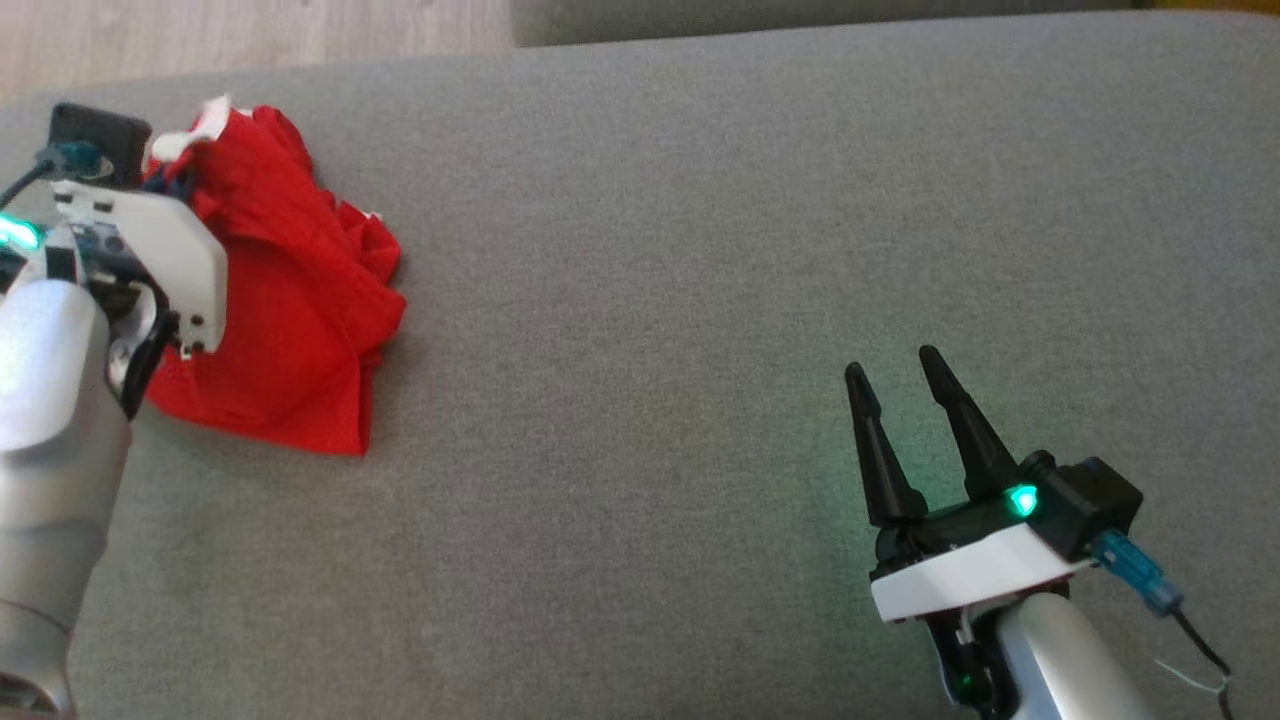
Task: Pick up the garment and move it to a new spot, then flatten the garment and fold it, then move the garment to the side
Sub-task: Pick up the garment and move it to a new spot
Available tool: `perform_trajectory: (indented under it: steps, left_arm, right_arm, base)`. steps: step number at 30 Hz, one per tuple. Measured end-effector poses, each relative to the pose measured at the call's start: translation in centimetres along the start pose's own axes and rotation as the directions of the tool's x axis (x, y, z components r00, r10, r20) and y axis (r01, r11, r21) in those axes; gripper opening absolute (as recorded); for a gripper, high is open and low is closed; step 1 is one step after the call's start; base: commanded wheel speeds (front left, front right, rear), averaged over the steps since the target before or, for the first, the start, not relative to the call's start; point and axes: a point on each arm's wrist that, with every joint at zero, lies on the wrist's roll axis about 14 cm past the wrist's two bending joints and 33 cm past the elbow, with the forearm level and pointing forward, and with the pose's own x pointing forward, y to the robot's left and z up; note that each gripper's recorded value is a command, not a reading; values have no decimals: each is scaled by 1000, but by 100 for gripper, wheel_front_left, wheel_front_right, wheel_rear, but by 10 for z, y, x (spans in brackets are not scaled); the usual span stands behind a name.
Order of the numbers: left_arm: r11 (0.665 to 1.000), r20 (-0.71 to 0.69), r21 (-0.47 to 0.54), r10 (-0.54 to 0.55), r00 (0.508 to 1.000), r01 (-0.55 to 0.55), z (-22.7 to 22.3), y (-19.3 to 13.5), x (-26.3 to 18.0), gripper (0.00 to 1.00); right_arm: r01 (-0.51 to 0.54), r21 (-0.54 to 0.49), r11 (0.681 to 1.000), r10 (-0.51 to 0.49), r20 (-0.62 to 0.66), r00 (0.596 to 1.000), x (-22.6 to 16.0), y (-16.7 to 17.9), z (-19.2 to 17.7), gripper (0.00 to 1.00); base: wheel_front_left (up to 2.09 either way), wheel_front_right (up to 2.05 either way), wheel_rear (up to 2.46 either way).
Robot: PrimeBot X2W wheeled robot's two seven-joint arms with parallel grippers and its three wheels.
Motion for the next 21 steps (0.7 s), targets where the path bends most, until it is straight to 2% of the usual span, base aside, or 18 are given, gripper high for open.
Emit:
perform_trajectory:
  steps: [2,5,7,8,11,14,21]
  left_arm:
    - [1000,34,-1,5,999,-5,9,2,-3,0]
    - [1000,221,-12,14,975,-12,55,7,-23,0]
    - [1000,340,-22,18,940,-11,86,8,-38,0]
    - [1000,340,-22,18,940,-11,86,8,-38,0]
    - [1000,509,-29,7,861,9,133,5,-69,0]
    - [999,656,5,-34,754,41,180,-8,-105,0]
    - [993,838,107,-116,534,48,256,-47,-163,0]
  right_arm:
    - [-2,-2,1000,2,3,1000,-1,1,1,100]
    - [-15,-7,1000,15,23,1000,-4,7,9,100]
    - [-20,-6,1000,20,37,999,-5,10,14,100]
    - [-20,-6,1000,20,37,999,-5,10,14,100]
    - [-26,-5,1000,26,58,998,-9,13,22,100]
    - [-25,-6,1000,26,68,997,-15,16,25,100]
    - [29,7,1000,-29,92,995,-29,2,32,100]
  base:
    - [0,0,0]
    - [0,0,0]
    - [0,0,0]
    - [0,0,0]
    - [0,0,0]
    - [0,0,0]
    - [0,0,0]
